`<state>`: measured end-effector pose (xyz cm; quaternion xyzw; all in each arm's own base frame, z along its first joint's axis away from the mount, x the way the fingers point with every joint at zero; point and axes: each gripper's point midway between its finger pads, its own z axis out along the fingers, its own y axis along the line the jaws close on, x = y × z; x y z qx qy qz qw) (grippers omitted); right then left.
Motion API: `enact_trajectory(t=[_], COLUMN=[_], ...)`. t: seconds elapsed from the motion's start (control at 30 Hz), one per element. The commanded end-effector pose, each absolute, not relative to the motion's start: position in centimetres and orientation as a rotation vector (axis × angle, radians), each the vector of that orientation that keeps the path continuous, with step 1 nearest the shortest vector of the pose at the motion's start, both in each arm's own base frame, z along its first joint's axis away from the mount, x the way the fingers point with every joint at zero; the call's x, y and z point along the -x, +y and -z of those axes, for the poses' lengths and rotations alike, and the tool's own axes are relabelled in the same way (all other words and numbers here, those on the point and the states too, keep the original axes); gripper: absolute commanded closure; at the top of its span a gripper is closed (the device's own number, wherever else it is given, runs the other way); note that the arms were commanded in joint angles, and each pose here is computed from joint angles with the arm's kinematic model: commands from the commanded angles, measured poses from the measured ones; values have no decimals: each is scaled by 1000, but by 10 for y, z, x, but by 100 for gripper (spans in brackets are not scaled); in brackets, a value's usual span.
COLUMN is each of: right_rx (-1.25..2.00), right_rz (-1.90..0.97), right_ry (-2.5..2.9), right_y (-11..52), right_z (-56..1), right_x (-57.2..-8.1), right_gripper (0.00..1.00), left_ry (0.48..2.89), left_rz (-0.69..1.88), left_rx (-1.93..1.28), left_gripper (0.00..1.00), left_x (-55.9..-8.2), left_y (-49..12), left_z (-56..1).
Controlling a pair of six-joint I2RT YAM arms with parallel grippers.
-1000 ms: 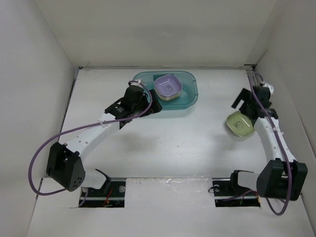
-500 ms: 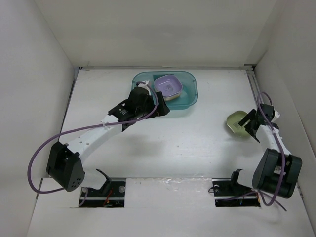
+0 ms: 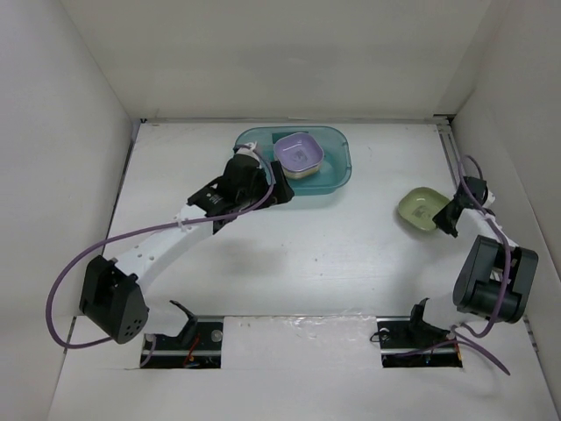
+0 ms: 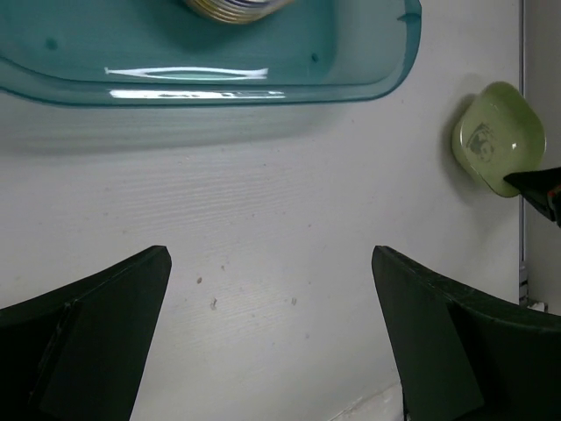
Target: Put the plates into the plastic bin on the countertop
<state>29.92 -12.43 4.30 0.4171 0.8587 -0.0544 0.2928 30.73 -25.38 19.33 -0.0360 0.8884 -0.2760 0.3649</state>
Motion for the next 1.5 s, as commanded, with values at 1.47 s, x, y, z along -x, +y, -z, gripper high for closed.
enact_trajectory(t=[1.47], right_rx=[519], right_rz=[-603], right_ry=[2221], right_y=[241], right_z=[-163], right_x=[-568], right_gripper=[82], left_ry=[2186], left_rz=[562], left_rx=[456], left_gripper=[0], left_x=[-352], left_y=[-48], left_z=[-212])
